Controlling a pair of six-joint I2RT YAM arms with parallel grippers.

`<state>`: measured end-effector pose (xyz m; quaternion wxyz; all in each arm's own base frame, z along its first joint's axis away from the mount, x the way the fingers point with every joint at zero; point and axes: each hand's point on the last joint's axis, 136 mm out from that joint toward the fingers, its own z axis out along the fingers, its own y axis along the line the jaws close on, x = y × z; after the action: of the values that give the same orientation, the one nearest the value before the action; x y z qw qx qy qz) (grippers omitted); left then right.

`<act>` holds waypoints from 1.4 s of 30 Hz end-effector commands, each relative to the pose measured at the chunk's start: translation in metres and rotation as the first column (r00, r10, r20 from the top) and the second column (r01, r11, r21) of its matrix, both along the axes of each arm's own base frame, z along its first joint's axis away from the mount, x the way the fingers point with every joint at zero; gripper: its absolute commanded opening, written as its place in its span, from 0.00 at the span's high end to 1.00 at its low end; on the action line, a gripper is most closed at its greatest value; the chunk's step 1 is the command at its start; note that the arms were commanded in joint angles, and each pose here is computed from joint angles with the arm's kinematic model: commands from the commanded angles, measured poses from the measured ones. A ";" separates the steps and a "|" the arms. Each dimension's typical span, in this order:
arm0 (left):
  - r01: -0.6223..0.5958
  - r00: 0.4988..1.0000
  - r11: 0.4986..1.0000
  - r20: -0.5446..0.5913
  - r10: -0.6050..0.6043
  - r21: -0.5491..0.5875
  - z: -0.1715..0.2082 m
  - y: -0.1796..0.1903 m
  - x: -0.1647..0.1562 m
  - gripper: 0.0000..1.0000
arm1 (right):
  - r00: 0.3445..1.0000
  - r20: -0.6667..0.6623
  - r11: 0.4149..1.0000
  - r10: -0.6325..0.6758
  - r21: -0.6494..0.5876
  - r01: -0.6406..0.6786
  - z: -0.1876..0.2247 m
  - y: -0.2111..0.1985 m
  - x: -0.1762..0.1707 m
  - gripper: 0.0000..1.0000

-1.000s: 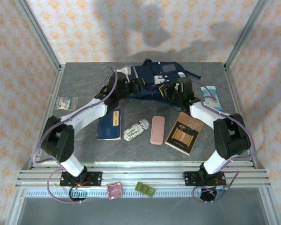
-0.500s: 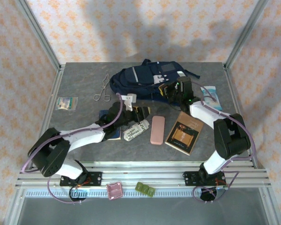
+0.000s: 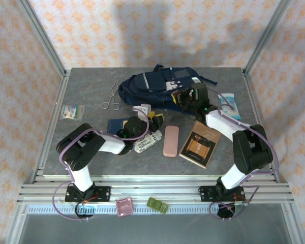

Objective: Pack the student bag

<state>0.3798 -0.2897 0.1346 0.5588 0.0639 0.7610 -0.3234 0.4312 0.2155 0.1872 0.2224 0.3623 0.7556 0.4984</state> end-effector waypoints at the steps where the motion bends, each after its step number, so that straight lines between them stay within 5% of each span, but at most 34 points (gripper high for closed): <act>1: -0.012 0.988 1.000 0.154 0.008 0.021 0.028 -0.010 0.014 0.44 | 0.983 0.181 0.995 0.033 0.092 -0.050 0.073 0.017 0.005 1.00; 16: -0.103 0.968 0.988 0.240 0.073 0.116 0.023 -0.023 0.054 0.49 | 0.980 0.189 0.990 0.064 0.110 -0.086 0.073 0.026 -0.001 1.00; 21: -0.108 0.968 0.987 0.240 0.076 0.123 0.021 -0.024 0.060 0.82 | 0.979 0.191 0.990 0.071 0.108 -0.093 0.072 0.027 -0.002 1.00; 26: -0.131 0.966 0.983 0.238 0.097 0.129 0.021 -0.015 0.057 1.00 | 0.979 0.191 0.991 0.070 0.099 -0.090 0.069 0.026 -0.003 1.00; 32: -0.141 0.969 0.980 0.223 0.107 0.143 0.018 -0.005 0.049 0.99 | 0.980 0.185 0.992 0.066 0.096 -0.085 0.063 0.024 -0.005 1.00; 35: -0.137 0.970 0.980 0.218 0.104 0.146 0.014 -0.004 0.046 0.71 | 0.979 0.191 0.992 0.066 0.096 -0.086 0.065 0.024 -0.005 1.00; 42: -0.127 0.964 0.982 0.251 0.089 0.139 0.016 -0.012 0.053 0.60 | 0.979 0.193 0.991 0.066 0.098 -0.086 0.067 0.023 -0.009 1.00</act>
<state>0.4266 -0.2990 0.1321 0.6346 0.1046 0.7347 -0.2159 0.4296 0.2238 0.1945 0.2241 0.3519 0.7511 0.5116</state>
